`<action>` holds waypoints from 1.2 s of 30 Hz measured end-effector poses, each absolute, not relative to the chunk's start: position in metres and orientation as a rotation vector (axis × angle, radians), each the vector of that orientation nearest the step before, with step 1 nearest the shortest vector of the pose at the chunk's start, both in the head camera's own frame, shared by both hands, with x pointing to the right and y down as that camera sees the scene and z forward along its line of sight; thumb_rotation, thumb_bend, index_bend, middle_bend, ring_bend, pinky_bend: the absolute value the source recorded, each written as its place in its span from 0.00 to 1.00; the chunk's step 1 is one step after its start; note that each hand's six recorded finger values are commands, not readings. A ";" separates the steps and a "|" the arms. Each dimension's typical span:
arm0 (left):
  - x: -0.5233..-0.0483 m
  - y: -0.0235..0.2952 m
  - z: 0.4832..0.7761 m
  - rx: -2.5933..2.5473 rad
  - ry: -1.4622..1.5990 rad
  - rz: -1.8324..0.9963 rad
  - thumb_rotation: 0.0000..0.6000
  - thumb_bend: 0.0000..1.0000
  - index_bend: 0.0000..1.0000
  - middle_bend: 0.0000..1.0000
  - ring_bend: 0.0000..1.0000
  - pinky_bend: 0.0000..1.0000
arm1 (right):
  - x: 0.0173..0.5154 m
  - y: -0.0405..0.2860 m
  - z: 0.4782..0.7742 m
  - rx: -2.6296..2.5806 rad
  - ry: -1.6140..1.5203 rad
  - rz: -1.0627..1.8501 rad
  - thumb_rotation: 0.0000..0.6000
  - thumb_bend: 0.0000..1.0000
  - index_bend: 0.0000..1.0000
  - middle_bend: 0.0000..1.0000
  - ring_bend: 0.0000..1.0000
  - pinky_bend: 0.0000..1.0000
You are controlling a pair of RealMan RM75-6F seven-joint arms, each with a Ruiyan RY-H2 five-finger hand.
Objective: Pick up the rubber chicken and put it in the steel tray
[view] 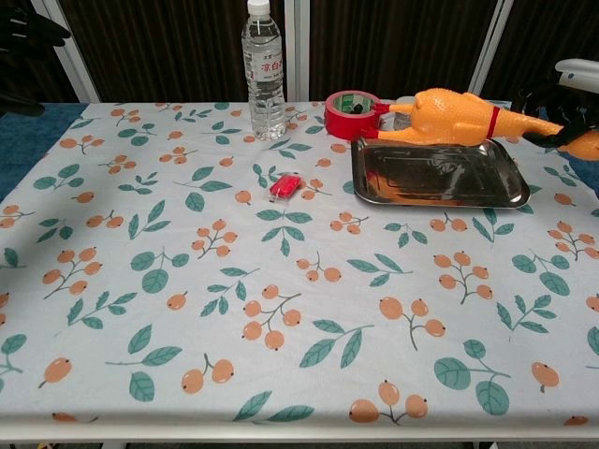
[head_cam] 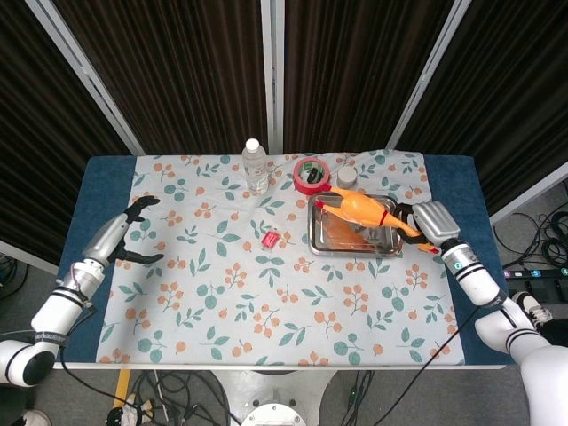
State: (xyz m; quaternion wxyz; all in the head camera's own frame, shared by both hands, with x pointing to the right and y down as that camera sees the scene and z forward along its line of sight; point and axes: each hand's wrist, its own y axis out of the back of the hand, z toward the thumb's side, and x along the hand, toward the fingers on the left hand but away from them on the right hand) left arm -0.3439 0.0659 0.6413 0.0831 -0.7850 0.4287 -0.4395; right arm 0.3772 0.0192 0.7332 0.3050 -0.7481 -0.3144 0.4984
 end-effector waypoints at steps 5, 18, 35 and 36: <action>-0.344 0.065 0.643 -2.346 1.279 -1.321 1.00 0.16 0.16 0.13 0.11 0.21 | 0.378 0.028 0.749 -2.012 -0.812 1.354 1.00 0.01 0.34 0.37 0.22 0.36; -0.354 0.066 0.644 -2.322 1.287 -1.340 1.00 0.16 0.16 0.13 0.11 0.21 | 0.388 0.027 0.758 -1.987 -0.763 1.433 1.00 0.00 0.00 0.03 0.00 0.10; -0.360 0.064 0.643 -2.305 1.330 -1.332 1.00 0.16 0.16 0.13 0.11 0.21 | 0.370 0.024 0.761 -1.829 -0.590 1.447 1.00 0.00 0.00 0.00 0.00 0.00; -0.360 0.065 0.643 -2.305 1.333 -1.332 1.00 0.16 0.16 0.13 0.11 0.21 | 0.367 0.023 0.761 -1.815 -0.582 1.444 1.00 0.00 0.00 0.00 0.00 0.00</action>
